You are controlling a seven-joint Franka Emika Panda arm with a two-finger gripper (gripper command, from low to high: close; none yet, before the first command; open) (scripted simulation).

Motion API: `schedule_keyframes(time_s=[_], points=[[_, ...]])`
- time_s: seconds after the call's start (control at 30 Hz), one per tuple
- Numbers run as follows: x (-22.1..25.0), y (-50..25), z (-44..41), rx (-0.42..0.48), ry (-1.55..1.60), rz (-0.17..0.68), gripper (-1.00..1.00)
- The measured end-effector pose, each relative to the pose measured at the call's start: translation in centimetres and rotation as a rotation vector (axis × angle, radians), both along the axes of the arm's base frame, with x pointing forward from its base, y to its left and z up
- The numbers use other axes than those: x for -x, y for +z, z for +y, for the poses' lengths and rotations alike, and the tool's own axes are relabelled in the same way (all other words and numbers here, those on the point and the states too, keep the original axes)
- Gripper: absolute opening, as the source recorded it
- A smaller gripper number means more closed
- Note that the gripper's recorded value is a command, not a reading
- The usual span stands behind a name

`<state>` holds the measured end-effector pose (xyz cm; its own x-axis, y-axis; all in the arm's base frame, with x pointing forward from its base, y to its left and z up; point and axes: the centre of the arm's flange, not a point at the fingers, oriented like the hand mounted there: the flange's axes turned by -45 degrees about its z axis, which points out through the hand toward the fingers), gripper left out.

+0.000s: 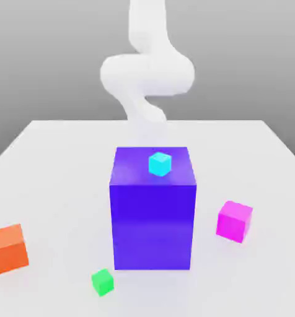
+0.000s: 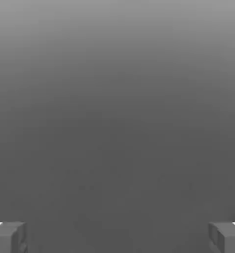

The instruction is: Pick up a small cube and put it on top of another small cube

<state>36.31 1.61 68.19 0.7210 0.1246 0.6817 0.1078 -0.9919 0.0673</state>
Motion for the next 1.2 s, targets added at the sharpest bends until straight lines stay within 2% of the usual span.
schedule_keyframes(time_s=[0.27,0.57,0.87,1.2], points=[[-3.5,-9.7,5.7,0.244,0.401,0.123,0.0],[-3.7,-20.8,11.9,0.483,0.876,0.225,0.0],[-0.4,-31.5,16.8,0.686,1.378,0.288,0.0],[6.4,-42.0,19.8,0.86,1.965,0.308,0.0]])
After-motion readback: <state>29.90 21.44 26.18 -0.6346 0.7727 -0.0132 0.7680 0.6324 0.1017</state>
